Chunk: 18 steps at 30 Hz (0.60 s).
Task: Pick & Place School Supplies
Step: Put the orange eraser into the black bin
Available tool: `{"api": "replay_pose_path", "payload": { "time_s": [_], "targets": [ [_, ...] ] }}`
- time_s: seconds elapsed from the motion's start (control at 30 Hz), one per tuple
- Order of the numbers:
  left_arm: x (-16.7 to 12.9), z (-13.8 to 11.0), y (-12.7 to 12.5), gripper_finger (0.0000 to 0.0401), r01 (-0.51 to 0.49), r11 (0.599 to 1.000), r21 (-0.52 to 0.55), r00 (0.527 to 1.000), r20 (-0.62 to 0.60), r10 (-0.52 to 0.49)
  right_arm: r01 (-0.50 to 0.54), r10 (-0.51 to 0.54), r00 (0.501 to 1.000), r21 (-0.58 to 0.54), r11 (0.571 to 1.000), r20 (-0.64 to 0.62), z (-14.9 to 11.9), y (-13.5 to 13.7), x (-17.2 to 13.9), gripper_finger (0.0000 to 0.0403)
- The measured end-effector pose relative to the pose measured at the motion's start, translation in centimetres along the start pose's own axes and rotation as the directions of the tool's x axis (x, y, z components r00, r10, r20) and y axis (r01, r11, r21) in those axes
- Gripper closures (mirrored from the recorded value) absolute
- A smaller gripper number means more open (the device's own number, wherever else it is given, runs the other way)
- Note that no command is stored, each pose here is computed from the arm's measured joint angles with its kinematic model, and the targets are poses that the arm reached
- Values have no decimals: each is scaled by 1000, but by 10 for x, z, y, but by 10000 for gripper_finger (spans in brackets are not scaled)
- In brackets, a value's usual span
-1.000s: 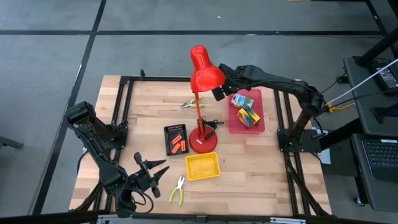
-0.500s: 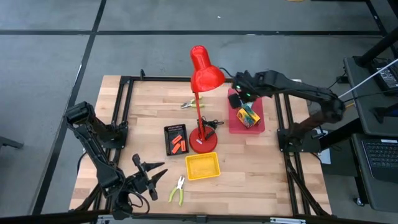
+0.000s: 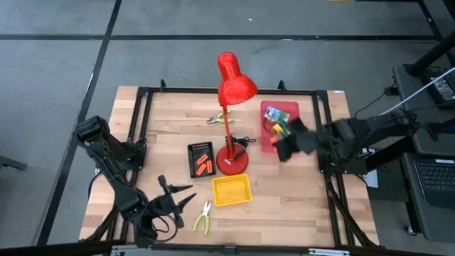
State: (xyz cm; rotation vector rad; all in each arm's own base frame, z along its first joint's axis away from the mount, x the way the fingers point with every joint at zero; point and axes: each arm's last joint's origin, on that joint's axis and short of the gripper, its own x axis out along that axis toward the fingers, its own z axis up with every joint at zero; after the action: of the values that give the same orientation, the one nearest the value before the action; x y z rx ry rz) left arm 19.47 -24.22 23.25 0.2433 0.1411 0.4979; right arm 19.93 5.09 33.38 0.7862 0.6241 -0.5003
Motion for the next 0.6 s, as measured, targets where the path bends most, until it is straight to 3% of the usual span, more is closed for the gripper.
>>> {"api": "replay_pose_path", "payload": {
  "time_s": [0.17,0.37,0.6],
  "targets": [
    [19,4,-3,247,65,989,-136,995,-67,-75,-186,189,981,-70,980,40,-40,34,-4,368],
    [34,13,-5,205,103,957,-273,989,-74,-127,-306,312,950,-164,938,12,-84,71,15,368],
    [44,24,-7,207,158,921,-356,982,-45,-186,-472,493,870,-257,843,16,-111,108,45,368]
  ]
}}
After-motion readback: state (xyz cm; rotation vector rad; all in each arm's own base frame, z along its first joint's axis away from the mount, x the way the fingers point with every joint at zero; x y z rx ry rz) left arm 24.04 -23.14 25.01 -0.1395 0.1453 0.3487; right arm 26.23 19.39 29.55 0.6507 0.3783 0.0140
